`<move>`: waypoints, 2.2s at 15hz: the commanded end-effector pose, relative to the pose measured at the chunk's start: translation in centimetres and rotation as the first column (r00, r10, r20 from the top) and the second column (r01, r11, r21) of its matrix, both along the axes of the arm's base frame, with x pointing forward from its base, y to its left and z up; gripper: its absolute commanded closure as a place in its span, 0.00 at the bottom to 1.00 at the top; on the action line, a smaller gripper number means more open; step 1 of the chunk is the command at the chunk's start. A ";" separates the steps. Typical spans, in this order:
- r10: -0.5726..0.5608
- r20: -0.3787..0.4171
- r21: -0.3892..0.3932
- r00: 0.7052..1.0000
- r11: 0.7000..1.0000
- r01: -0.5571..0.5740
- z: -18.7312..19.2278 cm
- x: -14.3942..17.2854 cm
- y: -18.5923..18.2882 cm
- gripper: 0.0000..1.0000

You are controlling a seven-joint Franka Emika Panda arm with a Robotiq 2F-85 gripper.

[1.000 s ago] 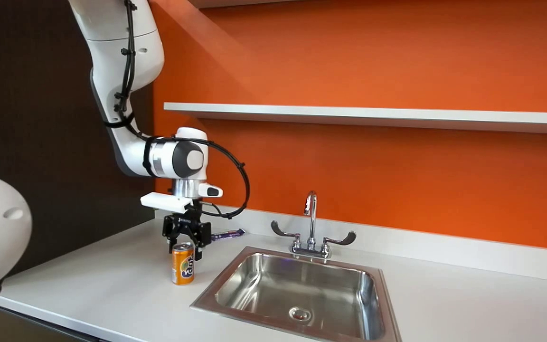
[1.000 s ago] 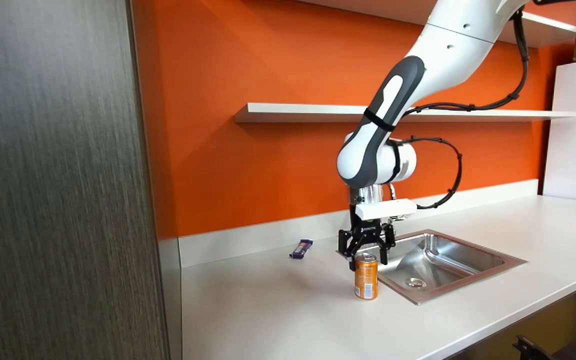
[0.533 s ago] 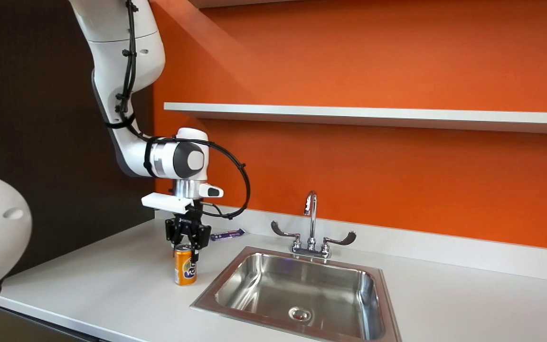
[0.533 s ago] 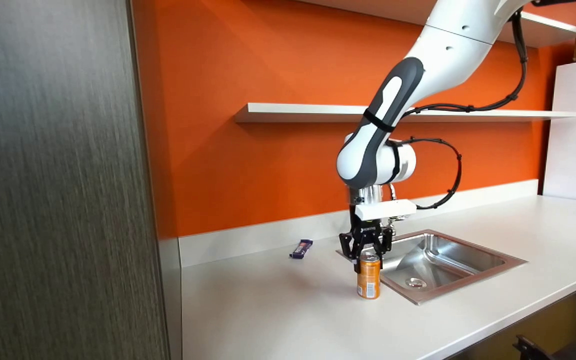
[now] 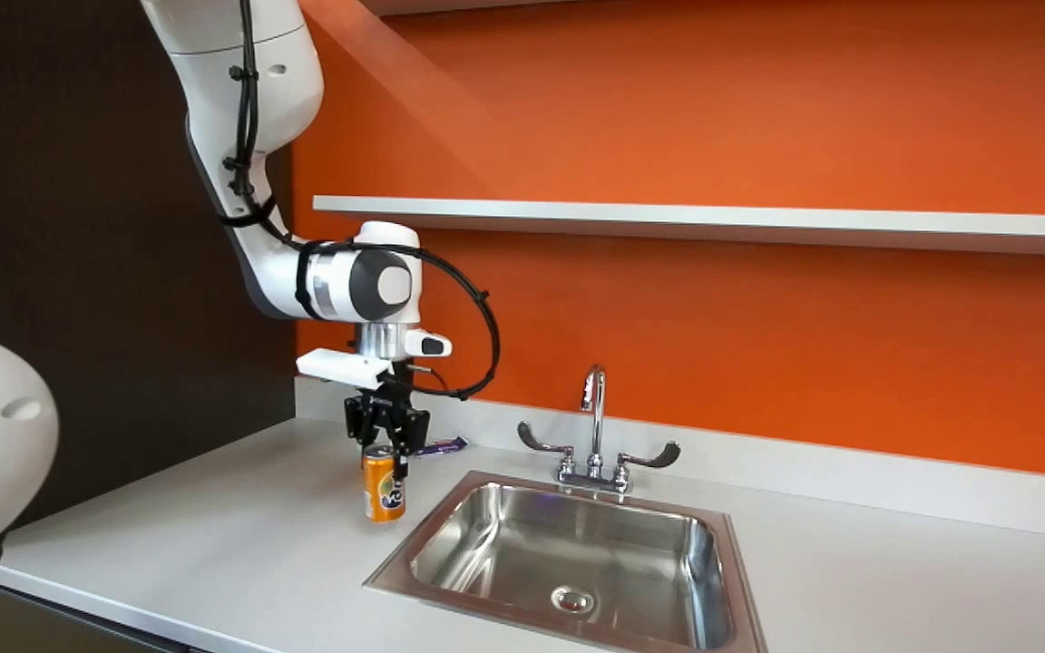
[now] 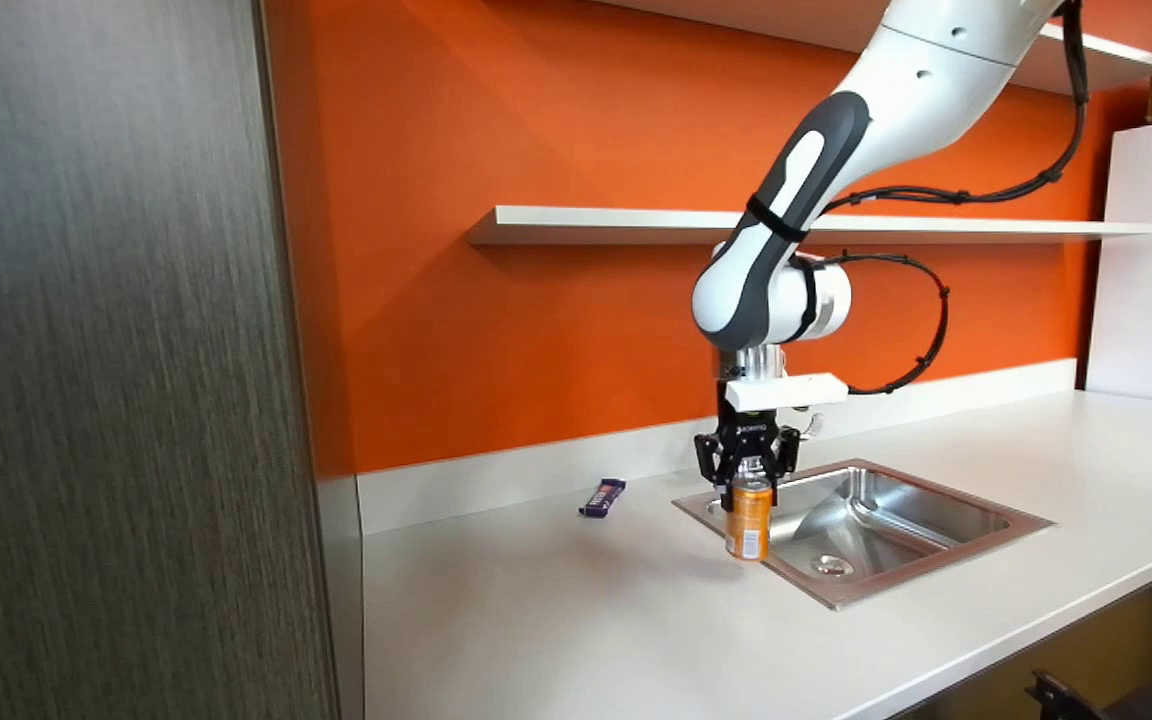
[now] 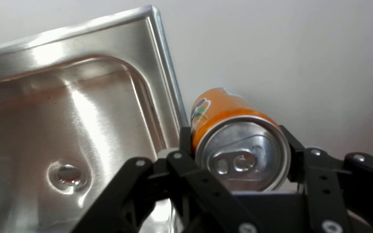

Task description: Put the can in the sink.

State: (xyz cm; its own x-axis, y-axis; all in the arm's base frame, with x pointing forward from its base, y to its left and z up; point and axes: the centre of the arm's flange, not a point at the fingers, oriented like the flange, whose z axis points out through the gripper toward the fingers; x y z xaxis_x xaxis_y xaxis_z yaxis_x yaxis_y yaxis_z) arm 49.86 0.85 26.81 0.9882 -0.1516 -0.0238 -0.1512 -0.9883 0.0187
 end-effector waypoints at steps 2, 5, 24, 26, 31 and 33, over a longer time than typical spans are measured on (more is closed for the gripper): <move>-0.075 0.052 -0.008 0.996 0.997 0.076 4.3 0.7 -3.2 0.62; -0.131 0.065 -0.010 0.989 0.991 0.132 4.8 1.7 -6.0 0.62; -0.379 -0.100 -0.017 0.920 0.925 0.379 -8.6 8.7 -20.1 0.62; -0.384 -0.122 -0.015 0.915 0.923 0.385 -10.1 8.7 -20.1 0.62; -0.385 -0.156 -0.016 0.909 0.922 0.388 -12.2 8.6 -19.8 0.62; -0.385 -0.164 -0.016 0.908 0.922 0.388 -12.6 8.6 -19.7 0.62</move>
